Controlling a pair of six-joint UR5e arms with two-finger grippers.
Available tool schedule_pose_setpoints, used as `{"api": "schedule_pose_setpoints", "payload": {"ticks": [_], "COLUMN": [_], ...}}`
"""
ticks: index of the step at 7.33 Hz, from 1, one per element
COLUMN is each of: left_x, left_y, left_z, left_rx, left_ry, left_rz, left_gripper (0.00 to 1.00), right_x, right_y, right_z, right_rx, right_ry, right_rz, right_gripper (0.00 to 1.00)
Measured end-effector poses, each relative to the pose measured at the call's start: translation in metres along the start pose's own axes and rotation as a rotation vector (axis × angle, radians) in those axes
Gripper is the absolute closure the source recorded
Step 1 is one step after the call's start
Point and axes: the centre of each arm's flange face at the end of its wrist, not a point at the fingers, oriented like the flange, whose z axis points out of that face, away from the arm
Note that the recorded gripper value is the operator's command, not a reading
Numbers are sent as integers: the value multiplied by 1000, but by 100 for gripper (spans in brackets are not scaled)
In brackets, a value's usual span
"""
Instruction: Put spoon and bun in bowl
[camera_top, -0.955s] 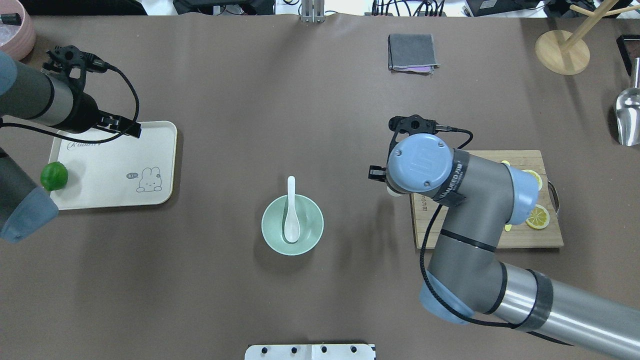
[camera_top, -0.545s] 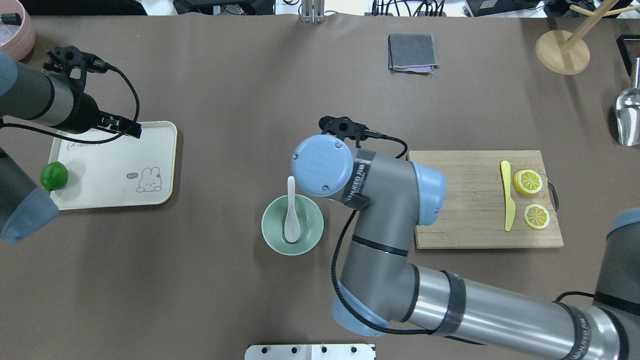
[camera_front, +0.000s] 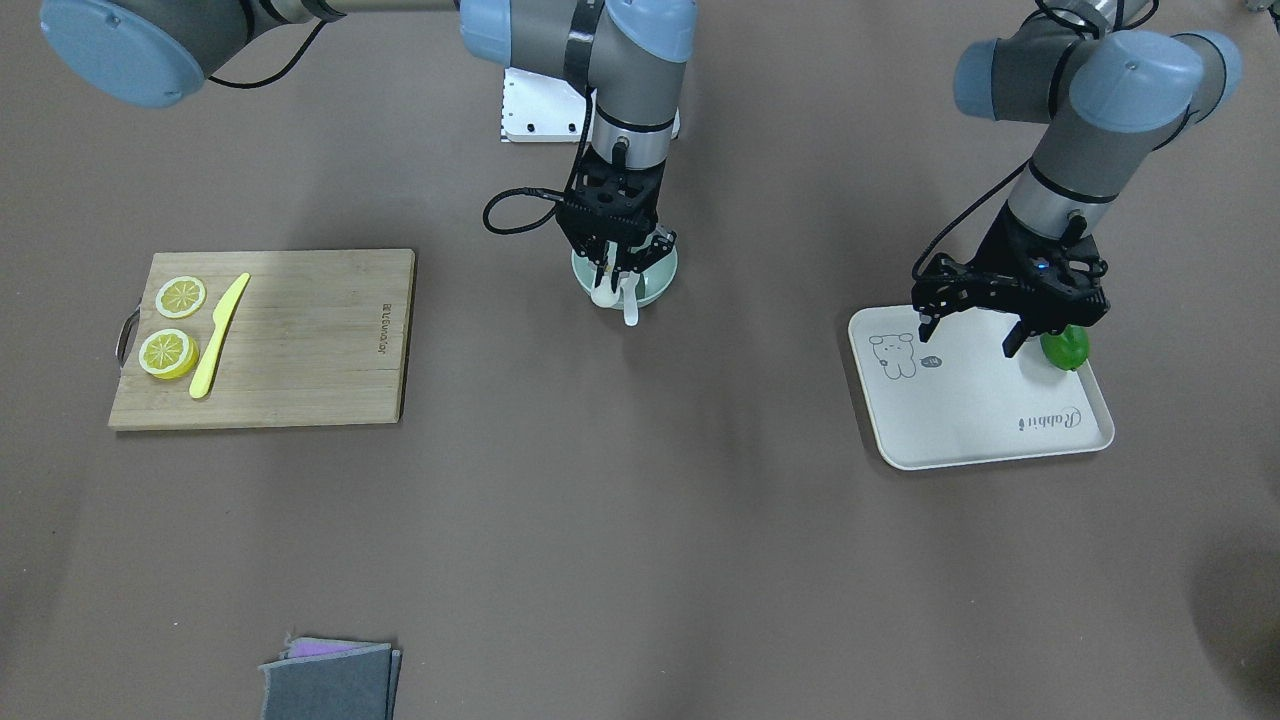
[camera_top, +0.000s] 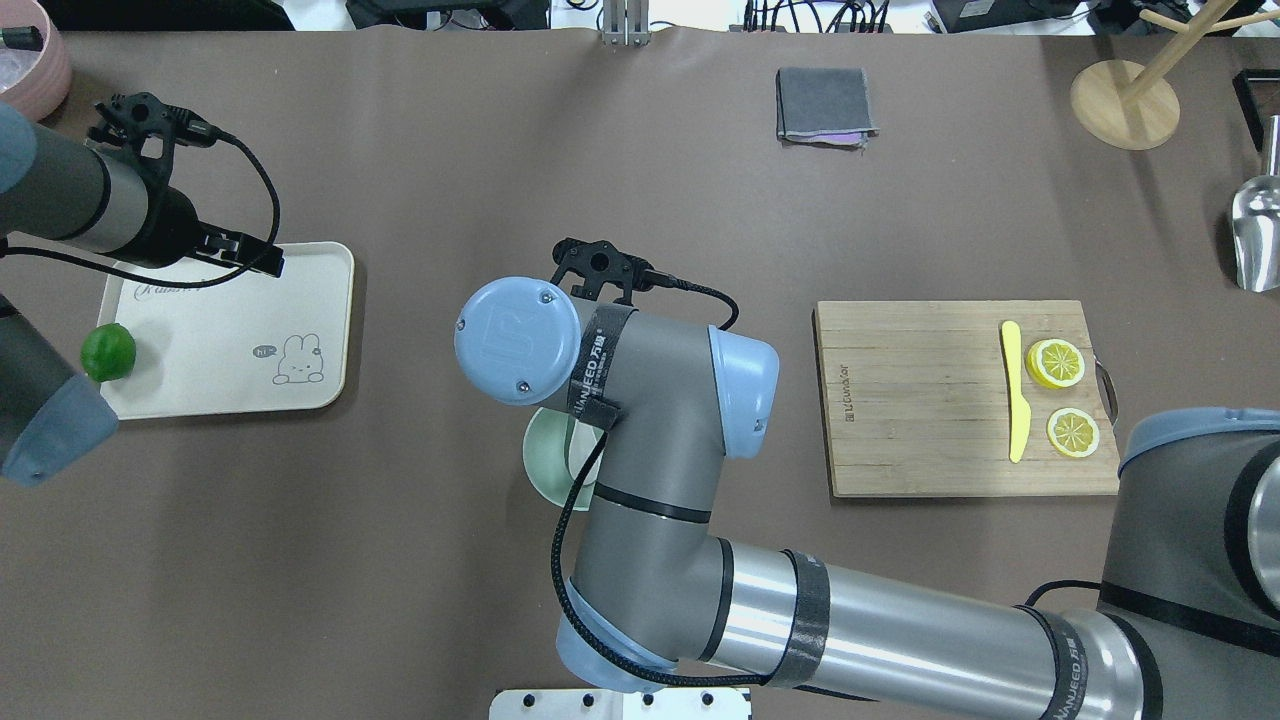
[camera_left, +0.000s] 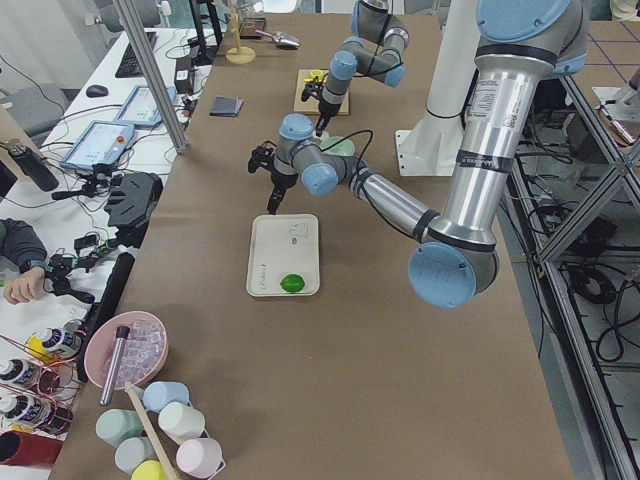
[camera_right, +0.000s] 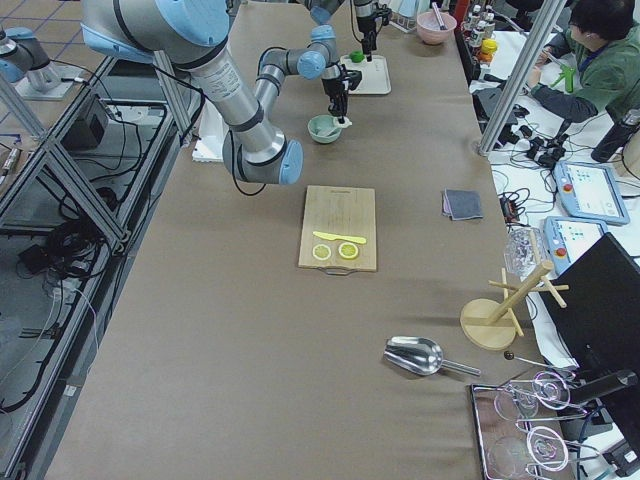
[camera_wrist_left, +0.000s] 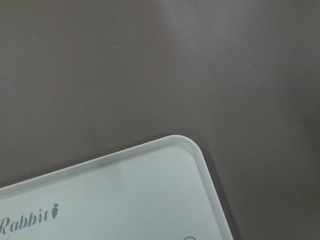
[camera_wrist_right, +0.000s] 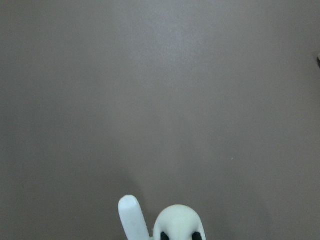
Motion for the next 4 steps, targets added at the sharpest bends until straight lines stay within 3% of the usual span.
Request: {"api": "schedule_pose_setpoints", "payload": {"ticks": [1, 4], "left_x": [0, -2], "left_y": [0, 0], "left_z": [1, 6], "left_rx": [-1, -7], "left_ry": [-1, -5], "left_rz": [-1, -14], "left_gripper": [3, 3], "right_x": [0, -4], "right_y": [14, 35], "right_z": [2, -2], "right_rx": [-11, 6], "right_ry": [11, 14], "right_rz": [-14, -6], "right_gripper": [1, 0]}}
